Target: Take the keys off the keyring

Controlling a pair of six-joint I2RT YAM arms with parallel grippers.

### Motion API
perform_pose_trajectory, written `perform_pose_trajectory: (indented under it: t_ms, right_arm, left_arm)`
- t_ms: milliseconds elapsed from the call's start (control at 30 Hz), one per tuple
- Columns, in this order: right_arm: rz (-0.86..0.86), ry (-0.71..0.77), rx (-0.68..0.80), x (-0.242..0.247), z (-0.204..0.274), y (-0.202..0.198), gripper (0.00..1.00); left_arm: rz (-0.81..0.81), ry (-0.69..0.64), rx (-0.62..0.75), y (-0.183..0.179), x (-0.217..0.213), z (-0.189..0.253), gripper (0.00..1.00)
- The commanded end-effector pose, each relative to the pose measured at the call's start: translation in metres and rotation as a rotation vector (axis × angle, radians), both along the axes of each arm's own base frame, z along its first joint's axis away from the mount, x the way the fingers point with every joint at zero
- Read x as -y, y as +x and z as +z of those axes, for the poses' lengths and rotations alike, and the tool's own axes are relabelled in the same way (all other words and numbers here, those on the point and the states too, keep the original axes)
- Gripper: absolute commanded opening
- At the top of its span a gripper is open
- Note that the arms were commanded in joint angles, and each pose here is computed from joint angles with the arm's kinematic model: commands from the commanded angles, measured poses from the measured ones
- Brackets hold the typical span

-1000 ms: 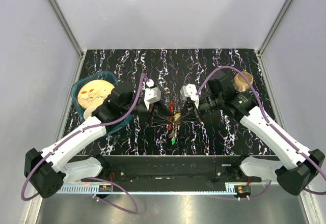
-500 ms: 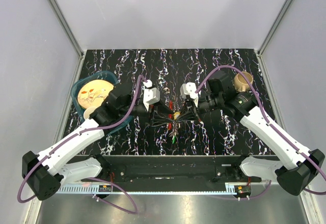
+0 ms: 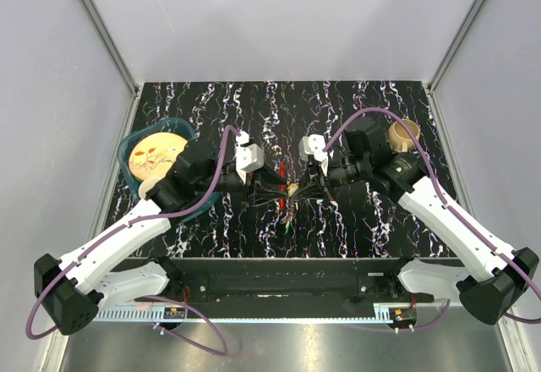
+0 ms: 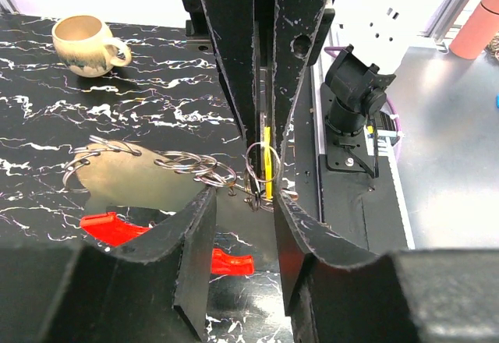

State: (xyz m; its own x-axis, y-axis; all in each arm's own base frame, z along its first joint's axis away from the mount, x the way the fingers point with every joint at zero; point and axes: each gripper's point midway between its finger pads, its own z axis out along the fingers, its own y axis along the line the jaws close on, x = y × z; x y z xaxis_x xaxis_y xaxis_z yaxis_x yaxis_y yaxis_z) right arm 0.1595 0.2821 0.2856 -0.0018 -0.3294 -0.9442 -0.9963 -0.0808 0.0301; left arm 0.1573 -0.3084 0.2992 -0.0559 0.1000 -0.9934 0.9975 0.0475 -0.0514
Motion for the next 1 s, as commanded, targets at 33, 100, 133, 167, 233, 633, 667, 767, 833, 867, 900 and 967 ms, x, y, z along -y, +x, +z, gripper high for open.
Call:
perform_pose_trajectory:
  t_ms: [33,100,133,167,233,633,667,767,833,867,900,967]
  right_arm:
    - [-0.002,0.050,0.041,-0.0036,0.0176,0.0013,0.00]
    - [-0.003,0.048,0.035,-0.0039,0.0168,0.0016,0.00]
    - [-0.002,0.047,0.033,-0.0045,0.0169,0.0016,0.00]
    - [-0.004,0.047,0.031,-0.0048,0.0168,0.0022,0.00]
    - [-0.011,0.043,0.027,-0.0050,0.0162,0.0039,0.00]
    - [-0.028,0.038,-0.001,-0.0063,0.0155,0.0055,0.00]
    - [-0.032,0.036,-0.004,-0.0069,0.0153,0.0061,0.00]
    - [-0.038,0.034,-0.010,-0.0066,0.0150,0.0069,0.00]
    - [-0.039,0.034,-0.013,-0.0072,0.0153,0.0070,0.00]
    - [-0.045,0.032,-0.013,-0.0068,0.0151,0.0081,0.00]
    - [-0.044,0.036,-0.008,-0.0069,0.0164,0.0075,0.00]
    - [-0.049,0.032,-0.013,-0.0072,0.0156,0.0081,0.00]
  left_arm:
    - [0.032,-0.055,0.089,0.0074,0.0024,0.0210,0.37]
    - [0.041,-0.056,0.092,0.0084,0.0024,0.0218,0.36]
    - [0.044,-0.056,0.093,0.0089,0.0024,0.0224,0.36]
    - [0.044,-0.059,0.098,0.0081,0.0020,0.0239,0.36]
    - [0.050,-0.058,0.098,0.0090,0.0025,0.0233,0.36]
    - [0.082,-0.051,0.103,0.0109,0.0053,0.0206,0.33]
    - [0.086,-0.054,0.107,0.0114,0.0057,0.0223,0.33]
    - [0.089,-0.052,0.111,0.0115,0.0076,0.0222,0.32]
    - [0.084,-0.051,0.110,0.0105,0.0088,0.0219,0.32]
    - [0.081,-0.049,0.108,0.0100,0.0098,0.0209,0.32]
    - [0.080,-0.046,0.106,0.0097,0.0106,0.0196,0.32]
    - [0.076,-0.040,0.102,0.0086,0.0114,0.0178,0.32]
